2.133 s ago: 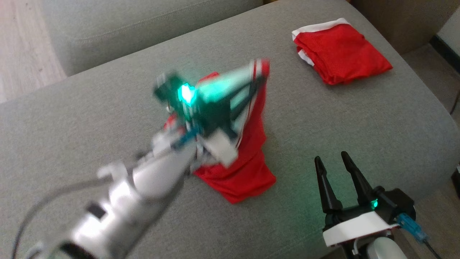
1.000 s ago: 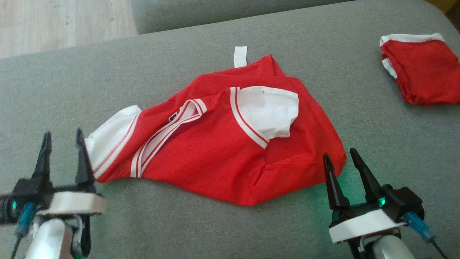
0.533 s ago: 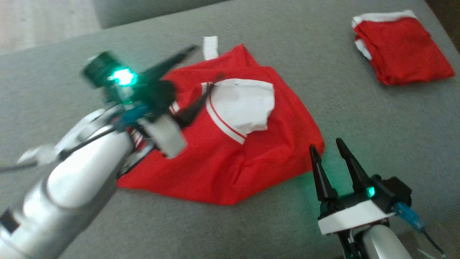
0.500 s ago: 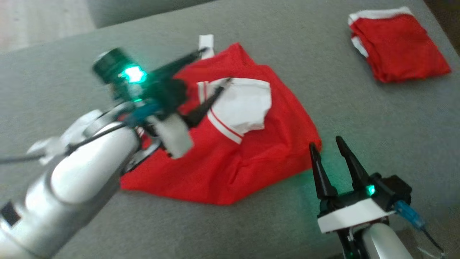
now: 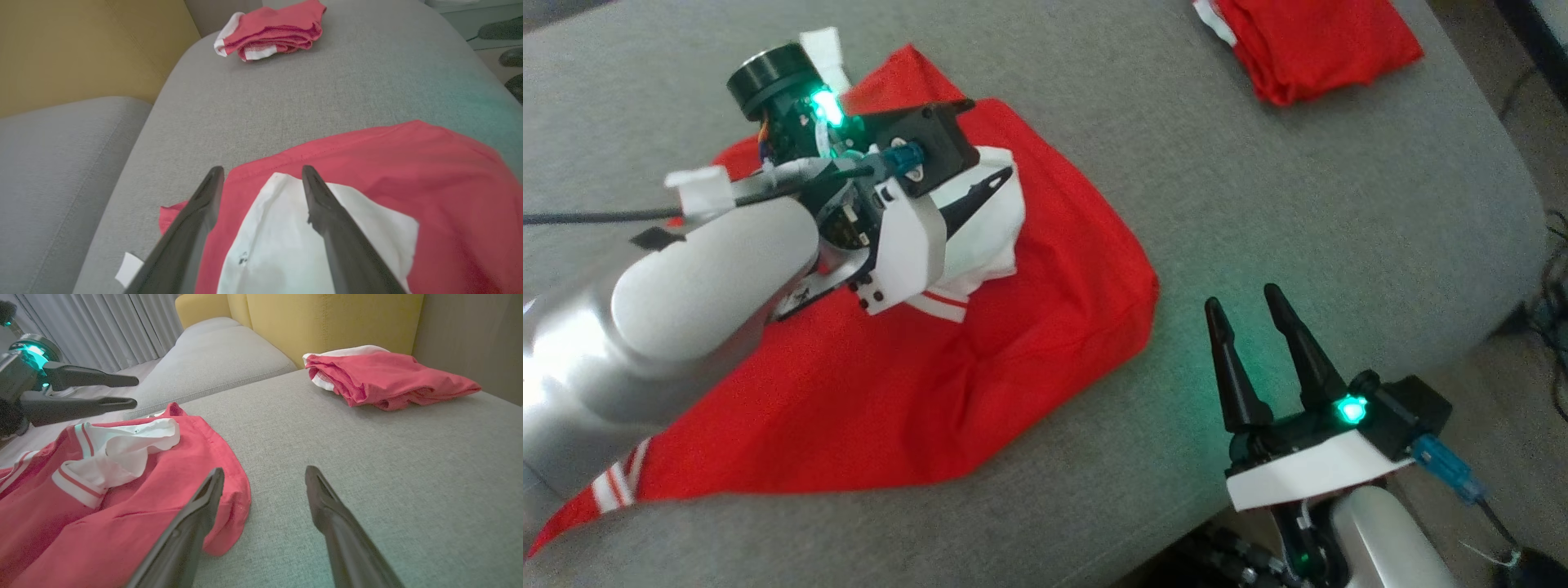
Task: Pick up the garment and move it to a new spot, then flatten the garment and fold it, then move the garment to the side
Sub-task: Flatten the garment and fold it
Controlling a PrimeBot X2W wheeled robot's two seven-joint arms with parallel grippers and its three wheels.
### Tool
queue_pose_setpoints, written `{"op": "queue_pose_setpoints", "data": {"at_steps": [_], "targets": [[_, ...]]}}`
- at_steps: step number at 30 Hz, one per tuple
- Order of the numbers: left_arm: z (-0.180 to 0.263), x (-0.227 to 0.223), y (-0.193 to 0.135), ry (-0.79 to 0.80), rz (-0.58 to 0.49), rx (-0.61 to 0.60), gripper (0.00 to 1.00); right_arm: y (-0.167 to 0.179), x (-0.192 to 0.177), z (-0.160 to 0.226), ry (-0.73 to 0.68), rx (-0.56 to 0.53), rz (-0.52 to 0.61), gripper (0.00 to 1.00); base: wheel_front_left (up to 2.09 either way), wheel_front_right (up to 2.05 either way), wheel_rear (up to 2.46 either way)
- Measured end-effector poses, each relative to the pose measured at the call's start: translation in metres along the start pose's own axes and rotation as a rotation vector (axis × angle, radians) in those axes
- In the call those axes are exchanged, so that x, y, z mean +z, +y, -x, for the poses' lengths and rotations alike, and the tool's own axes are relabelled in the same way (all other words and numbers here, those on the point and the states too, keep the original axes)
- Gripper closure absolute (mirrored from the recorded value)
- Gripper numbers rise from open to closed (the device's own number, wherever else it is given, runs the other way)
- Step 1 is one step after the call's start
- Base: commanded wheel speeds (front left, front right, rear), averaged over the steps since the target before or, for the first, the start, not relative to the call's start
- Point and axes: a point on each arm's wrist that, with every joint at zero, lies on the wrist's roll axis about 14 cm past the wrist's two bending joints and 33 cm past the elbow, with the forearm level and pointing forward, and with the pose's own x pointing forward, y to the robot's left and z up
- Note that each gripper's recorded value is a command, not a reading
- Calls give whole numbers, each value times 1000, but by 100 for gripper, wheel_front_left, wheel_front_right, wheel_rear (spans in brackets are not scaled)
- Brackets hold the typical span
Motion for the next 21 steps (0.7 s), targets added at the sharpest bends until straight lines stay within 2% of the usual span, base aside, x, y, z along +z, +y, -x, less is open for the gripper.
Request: {"op": "queue_pose_setpoints", "data": {"at_steps": [8, 17, 18, 19, 20, 21], "targets": [[-29, -18, -15, 32, 5, -77, 0, -10, -1, -4, 14, -38, -4, 0, 0, 0, 0], [-35, -33, -13, 81, -6, -84, 0, -16, -2, -2, 21, -61, -7, 0, 0, 0, 0], [-36, -35, -13, 88, -10, -82, 22, -16, -2, -1, 22, -62, -6, 0, 0, 0, 0], [-36, -36, -13, 88, -13, -81, 47, -16, -3, -2, 23, -62, -6, 0, 0, 0, 0], [-36, -36, -13, 88, -13, -82, 77, -15, -3, -2, 25, -61, -6, 0, 0, 0, 0], [-37, -36, -13, 85, -19, -83, 100, -15, -4, -2, 27, -61, -6, 0, 0, 0, 0]]}}
